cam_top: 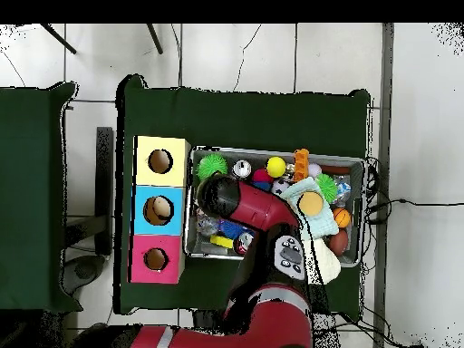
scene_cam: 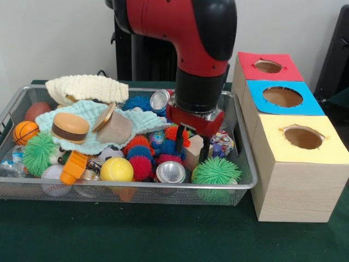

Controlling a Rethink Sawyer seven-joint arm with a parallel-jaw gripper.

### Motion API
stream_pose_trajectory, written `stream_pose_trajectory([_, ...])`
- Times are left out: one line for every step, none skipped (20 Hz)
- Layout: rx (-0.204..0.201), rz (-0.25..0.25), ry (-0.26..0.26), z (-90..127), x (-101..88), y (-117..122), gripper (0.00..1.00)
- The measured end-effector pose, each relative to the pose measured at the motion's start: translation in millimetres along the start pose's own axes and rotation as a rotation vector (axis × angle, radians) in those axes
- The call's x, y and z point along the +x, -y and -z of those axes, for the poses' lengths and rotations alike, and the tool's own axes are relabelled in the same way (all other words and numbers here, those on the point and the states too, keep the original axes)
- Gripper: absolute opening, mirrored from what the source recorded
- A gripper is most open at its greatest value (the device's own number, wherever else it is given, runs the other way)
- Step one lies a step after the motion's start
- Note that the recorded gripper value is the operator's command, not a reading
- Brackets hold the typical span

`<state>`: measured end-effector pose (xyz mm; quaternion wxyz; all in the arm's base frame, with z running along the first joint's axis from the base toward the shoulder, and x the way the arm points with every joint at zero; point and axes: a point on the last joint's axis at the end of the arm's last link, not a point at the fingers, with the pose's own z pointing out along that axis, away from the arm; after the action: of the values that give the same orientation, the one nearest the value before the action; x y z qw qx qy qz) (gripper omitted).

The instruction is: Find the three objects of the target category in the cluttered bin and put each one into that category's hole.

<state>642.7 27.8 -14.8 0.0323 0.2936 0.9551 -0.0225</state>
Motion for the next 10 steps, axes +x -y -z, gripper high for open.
stream_pose_trajectory([0.001, -0.001, -0.001, -3.3, -2.5, 0.3, 1.0])
stream_pose_trajectory([0.001, -0.003, -0.003, -9.1, -6.8, 0.7, 1.0])
stream_pose_trajectory([0.001, -0.007, -0.003, -20.7, -15.7, 1.9, 1.0])
stream_pose_trajectory([0.001, -0.009, -0.001, -26.0, -19.4, 2.5, 1.0])
stream_pose_trajectory([0.001, -0.01, -0.001, -28.2, -20.7, 2.8, 1.0])
stream_pose_trajectory([0.001, -0.011, -0.001, -30.4, -22.0, 3.1, 1.0])
stream_pose_trajectory([0.002, -0.011, -0.001, -33.3, -23.1, 3.6, 1.0])
stream_pose_trajectory([0.003, -0.01, -0.002, -33.4, -22.3, 3.1, 1.0])
stream_pose_trajectory([0.003, -0.009, -0.002, -33.6, -21.4, 2.6, 1.0])
stream_pose_trajectory([0.002, -0.005, -0.002, -31.2, -19.6, 0.8, 1.0])
